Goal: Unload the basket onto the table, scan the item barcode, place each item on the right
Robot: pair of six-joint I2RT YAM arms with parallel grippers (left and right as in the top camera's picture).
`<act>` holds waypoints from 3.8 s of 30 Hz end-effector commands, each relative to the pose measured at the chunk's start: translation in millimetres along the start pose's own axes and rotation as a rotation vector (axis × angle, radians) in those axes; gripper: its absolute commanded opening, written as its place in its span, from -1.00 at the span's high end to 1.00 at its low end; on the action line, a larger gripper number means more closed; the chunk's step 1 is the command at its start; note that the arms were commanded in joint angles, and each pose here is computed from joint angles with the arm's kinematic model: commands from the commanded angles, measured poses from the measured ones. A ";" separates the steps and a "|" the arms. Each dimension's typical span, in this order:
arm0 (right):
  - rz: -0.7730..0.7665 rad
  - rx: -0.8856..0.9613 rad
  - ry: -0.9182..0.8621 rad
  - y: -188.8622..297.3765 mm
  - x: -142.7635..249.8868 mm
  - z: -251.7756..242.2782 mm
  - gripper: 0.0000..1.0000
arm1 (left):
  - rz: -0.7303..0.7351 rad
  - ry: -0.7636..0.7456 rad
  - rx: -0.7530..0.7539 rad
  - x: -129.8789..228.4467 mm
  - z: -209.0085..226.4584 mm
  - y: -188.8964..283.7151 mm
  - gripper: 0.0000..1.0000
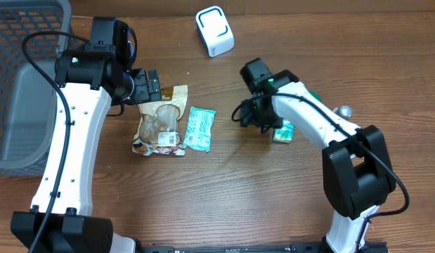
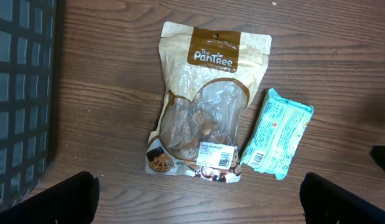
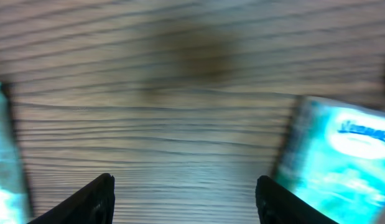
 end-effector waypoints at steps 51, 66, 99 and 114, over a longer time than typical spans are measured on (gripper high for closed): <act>-0.362 -0.177 0.222 -21.3 -16.7 142.6 -0.13 | 0.010 -0.011 0.004 0.7 -1.6 -3.1 -0.99; -0.215 0.038 0.138 -50.1 11.1 77.2 -0.26 | 0.010 -0.011 0.004 0.7 -1.6 -3.1 -0.99; 0.387 -0.146 -0.072 17.0 79.6 66.6 0.42 | 0.010 -0.011 0.004 0.7 -1.6 -3.1 -0.99; 0.418 0.037 0.042 -5.9 158.0 81.4 0.92 | 0.010 -0.011 0.004 0.7 -1.6 -3.1 -0.99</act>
Point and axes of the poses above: each gripper's point midway between its finger pads, its own y axis back along the fingers, its own z axis along the line the jaws close on, x = y × z, the point moved 1 cm from there along y, back along the fingers, and after that the axes turned 2 degrees about -y, right-handed, at the moved point
